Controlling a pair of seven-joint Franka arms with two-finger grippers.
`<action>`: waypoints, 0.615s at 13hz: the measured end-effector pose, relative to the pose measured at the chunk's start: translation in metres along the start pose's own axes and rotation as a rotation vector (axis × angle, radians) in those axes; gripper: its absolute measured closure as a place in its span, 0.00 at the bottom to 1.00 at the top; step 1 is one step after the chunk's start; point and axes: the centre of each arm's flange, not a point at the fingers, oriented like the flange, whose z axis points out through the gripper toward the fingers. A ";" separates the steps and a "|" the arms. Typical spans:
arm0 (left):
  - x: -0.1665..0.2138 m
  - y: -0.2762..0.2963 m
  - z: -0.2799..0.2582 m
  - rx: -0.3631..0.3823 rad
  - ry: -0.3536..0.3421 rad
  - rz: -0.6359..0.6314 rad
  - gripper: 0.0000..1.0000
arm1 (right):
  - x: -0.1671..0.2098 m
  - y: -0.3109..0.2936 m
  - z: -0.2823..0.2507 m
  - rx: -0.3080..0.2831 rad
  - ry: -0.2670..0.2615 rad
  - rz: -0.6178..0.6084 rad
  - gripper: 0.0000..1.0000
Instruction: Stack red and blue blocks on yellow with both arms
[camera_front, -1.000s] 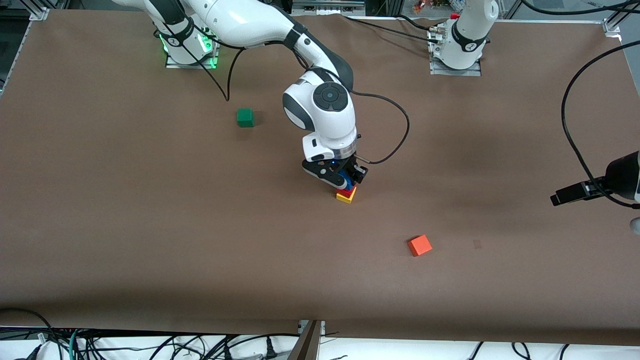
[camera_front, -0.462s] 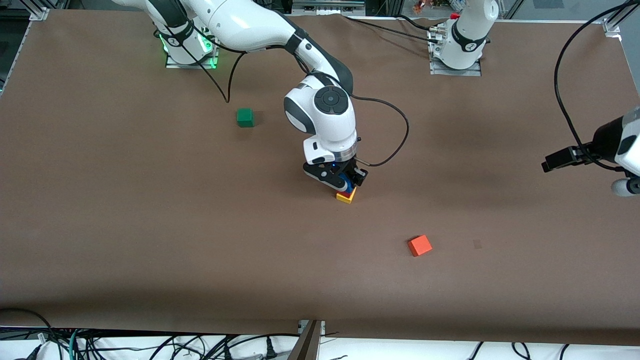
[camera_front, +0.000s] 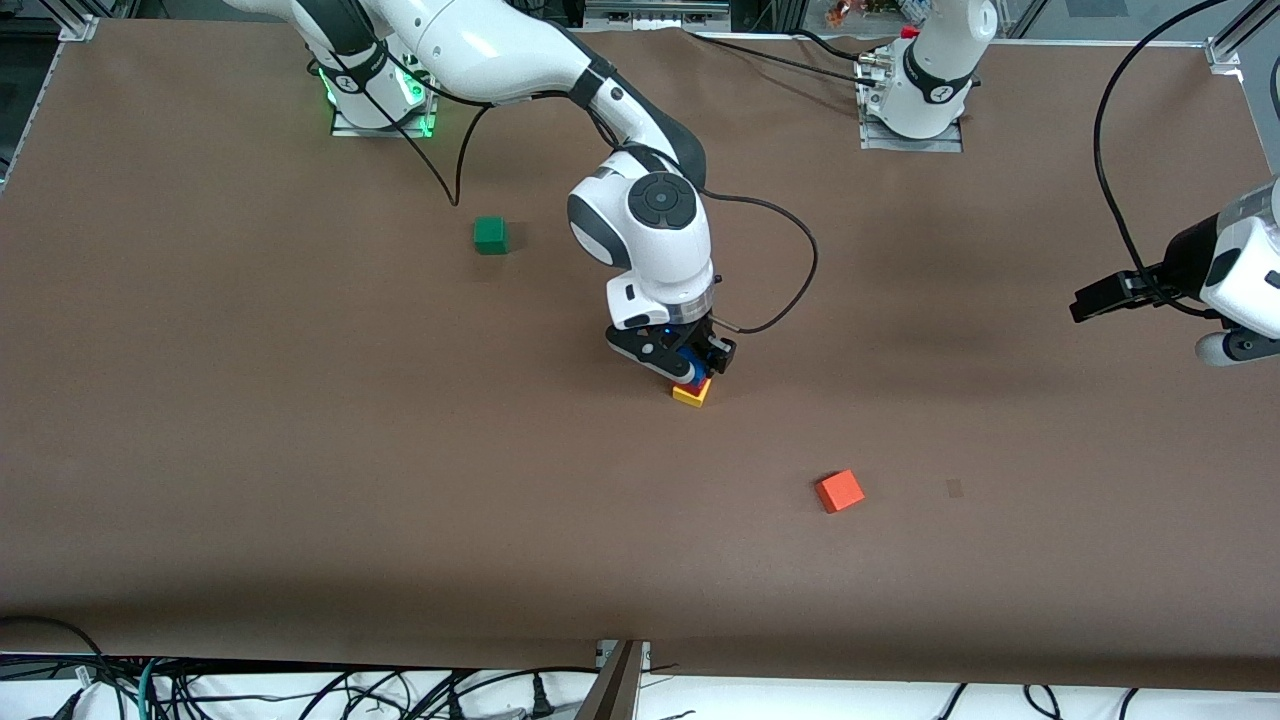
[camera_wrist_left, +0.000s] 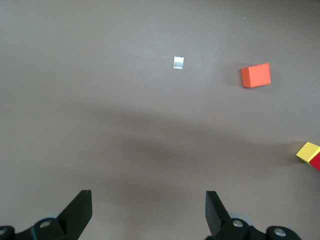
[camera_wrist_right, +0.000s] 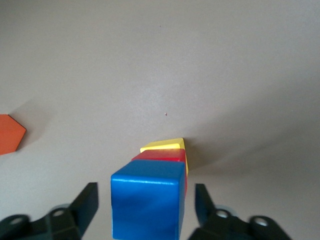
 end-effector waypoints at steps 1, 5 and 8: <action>0.000 -0.001 0.001 0.000 0.000 -0.001 0.00 | 0.002 0.000 0.000 0.001 0.002 0.001 0.01; 0.002 -0.003 0.000 -0.002 0.009 -0.005 0.00 | 0.017 -0.002 -0.021 -0.009 0.012 0.011 0.00; 0.002 -0.003 -0.001 -0.004 0.013 -0.005 0.00 | 0.071 0.006 -0.099 -0.050 0.006 -0.067 0.00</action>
